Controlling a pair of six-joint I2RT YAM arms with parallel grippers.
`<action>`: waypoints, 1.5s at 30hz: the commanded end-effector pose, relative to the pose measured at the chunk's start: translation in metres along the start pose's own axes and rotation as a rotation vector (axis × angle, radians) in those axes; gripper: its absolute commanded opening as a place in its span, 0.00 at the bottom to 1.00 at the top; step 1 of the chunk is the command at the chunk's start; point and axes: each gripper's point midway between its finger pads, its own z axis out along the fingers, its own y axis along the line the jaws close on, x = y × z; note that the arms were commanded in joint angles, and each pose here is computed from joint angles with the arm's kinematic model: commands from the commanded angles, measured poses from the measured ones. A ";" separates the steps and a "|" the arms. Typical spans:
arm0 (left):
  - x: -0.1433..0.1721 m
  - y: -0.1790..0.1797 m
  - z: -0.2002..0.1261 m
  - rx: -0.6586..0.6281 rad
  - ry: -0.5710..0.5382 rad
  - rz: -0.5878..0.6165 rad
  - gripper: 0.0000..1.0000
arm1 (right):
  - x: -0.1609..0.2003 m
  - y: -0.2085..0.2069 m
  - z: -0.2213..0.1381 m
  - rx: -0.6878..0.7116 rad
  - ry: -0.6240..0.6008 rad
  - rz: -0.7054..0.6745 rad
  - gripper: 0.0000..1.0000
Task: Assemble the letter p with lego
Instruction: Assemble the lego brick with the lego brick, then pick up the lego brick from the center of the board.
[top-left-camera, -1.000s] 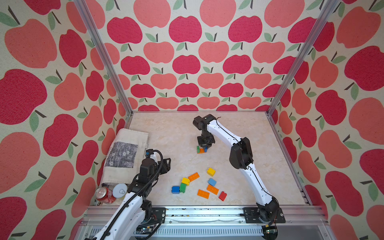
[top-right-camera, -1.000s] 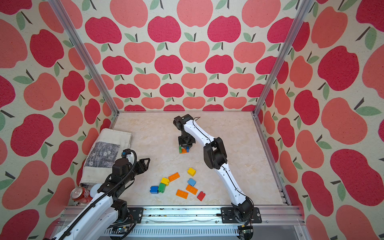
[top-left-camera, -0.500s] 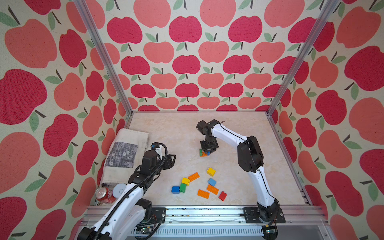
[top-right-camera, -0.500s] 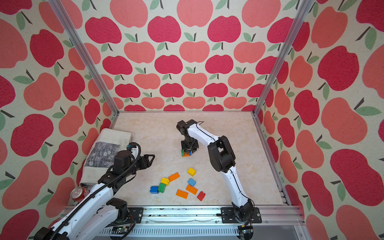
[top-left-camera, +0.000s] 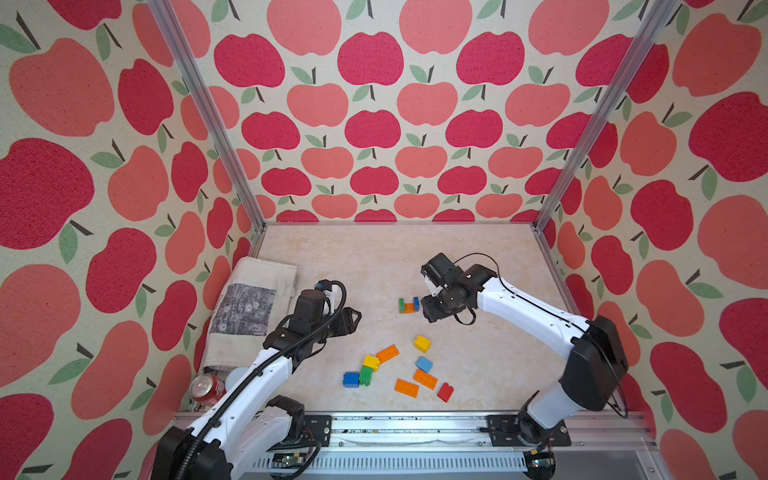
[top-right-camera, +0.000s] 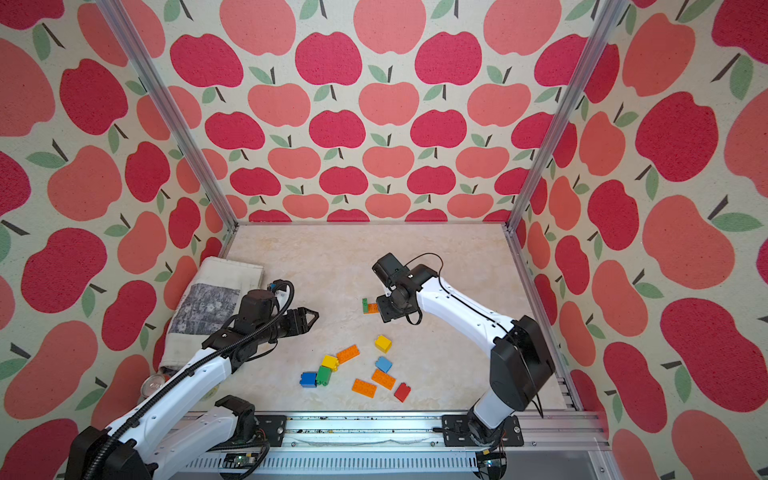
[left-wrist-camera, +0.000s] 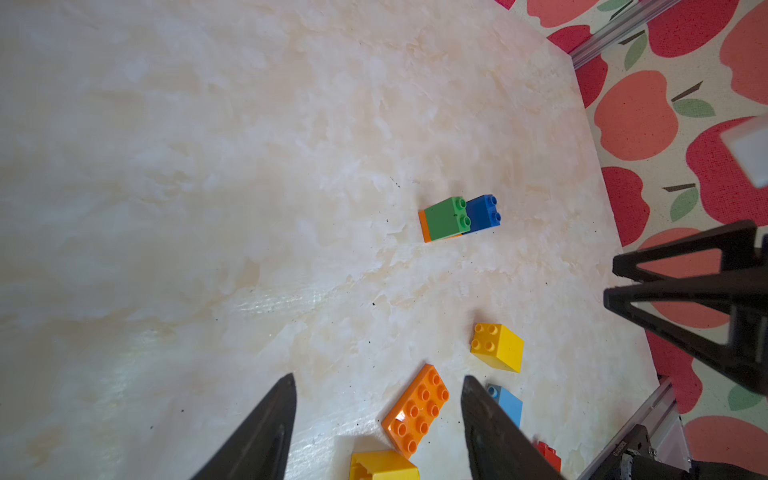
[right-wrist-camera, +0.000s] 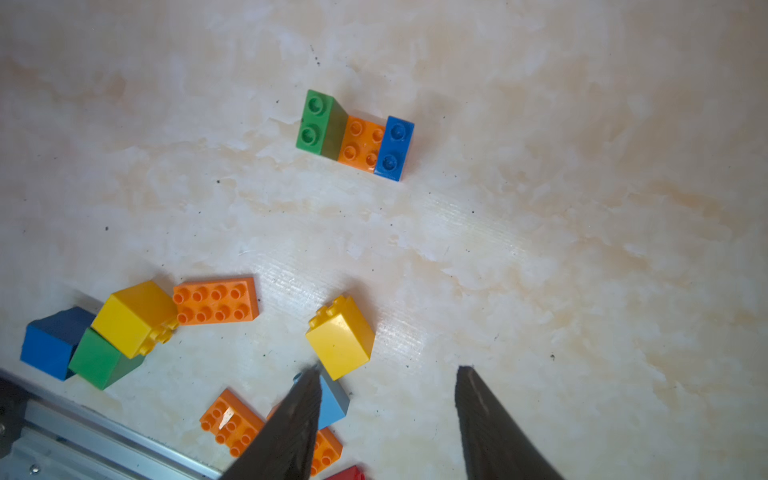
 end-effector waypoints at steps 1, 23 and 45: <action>-0.007 0.003 -0.003 -0.054 0.000 -0.009 0.65 | 0.017 0.011 0.003 0.010 -0.070 -0.105 0.63; -0.011 0.025 -0.018 -0.124 -0.088 -0.091 0.65 | 0.139 0.075 0.052 -0.168 0.117 -0.391 0.65; -0.007 0.031 -0.018 -0.119 -0.092 -0.118 0.65 | 0.151 0.074 0.071 -0.094 0.202 -0.460 0.29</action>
